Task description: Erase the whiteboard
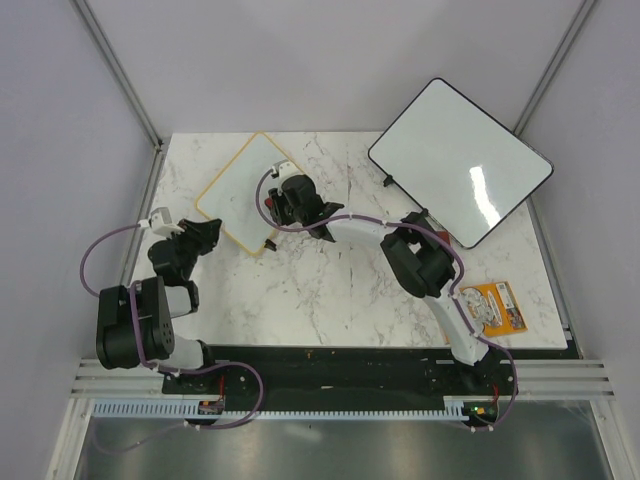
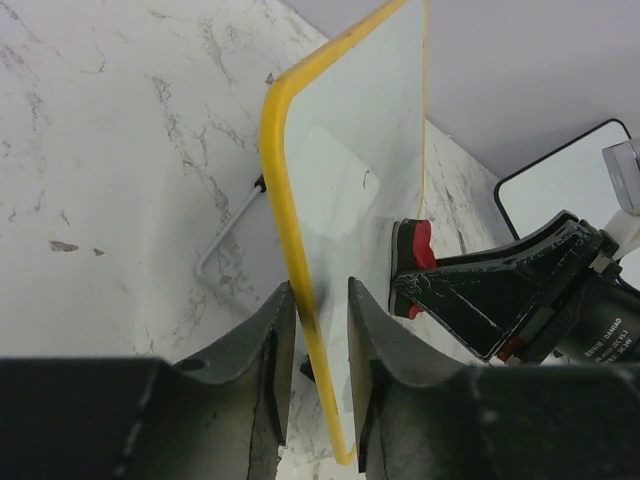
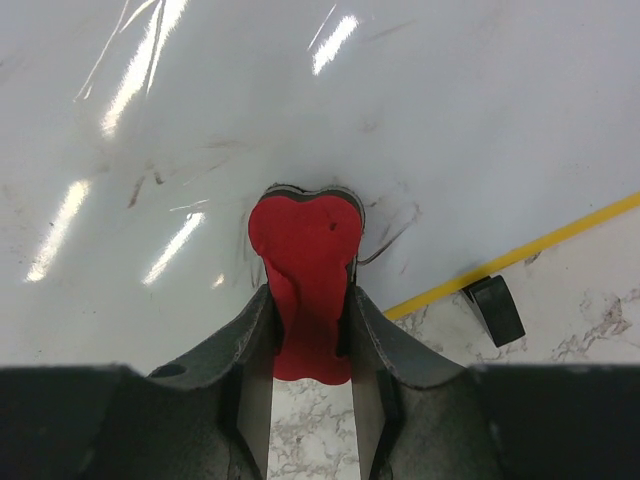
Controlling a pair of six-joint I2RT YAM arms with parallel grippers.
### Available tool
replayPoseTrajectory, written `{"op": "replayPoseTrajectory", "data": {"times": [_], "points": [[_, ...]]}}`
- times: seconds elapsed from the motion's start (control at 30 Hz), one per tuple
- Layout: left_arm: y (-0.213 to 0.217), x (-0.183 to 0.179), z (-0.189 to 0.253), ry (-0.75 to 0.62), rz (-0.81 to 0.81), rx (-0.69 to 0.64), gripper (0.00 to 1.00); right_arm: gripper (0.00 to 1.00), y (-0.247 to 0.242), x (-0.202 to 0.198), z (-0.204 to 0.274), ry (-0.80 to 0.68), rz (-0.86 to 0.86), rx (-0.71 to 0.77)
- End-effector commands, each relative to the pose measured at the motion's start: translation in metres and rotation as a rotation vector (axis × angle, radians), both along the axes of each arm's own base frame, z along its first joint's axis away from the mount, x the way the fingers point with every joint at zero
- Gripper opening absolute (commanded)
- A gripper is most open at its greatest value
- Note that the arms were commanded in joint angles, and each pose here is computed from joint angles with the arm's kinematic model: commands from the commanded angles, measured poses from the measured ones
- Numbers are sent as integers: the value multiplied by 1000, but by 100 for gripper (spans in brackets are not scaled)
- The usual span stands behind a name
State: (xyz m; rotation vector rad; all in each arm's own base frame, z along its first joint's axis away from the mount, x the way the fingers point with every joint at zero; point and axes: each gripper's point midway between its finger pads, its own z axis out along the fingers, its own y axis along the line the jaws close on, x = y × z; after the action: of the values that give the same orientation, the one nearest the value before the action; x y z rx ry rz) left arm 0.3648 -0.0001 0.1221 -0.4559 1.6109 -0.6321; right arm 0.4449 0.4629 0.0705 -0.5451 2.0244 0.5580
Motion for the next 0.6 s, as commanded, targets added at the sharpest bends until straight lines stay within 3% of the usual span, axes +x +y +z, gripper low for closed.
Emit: {"op": "replayPoseTrajectory", "data": {"times": [0.0,0.07,0.2,0.33,0.43,0.57], "points": [[-18,9,23,-97,-116,6,36,0,24,-21,-15,23,83,-5],[-21,13,22,-97,-139,-3,40,0,24,-21,-16,22,83,-8],[-24,18,18,-91,-153,-22,37,0,23,-23,-16,22,87,-6],[-29,23,15,-86,-178,-29,8,0,28,-28,-19,32,108,2],[-29,21,15,-91,-177,-24,2,0,33,-38,-22,28,140,-16],[-32,22,13,-80,-183,-19,2,0,41,-58,-29,18,186,-66]]}}
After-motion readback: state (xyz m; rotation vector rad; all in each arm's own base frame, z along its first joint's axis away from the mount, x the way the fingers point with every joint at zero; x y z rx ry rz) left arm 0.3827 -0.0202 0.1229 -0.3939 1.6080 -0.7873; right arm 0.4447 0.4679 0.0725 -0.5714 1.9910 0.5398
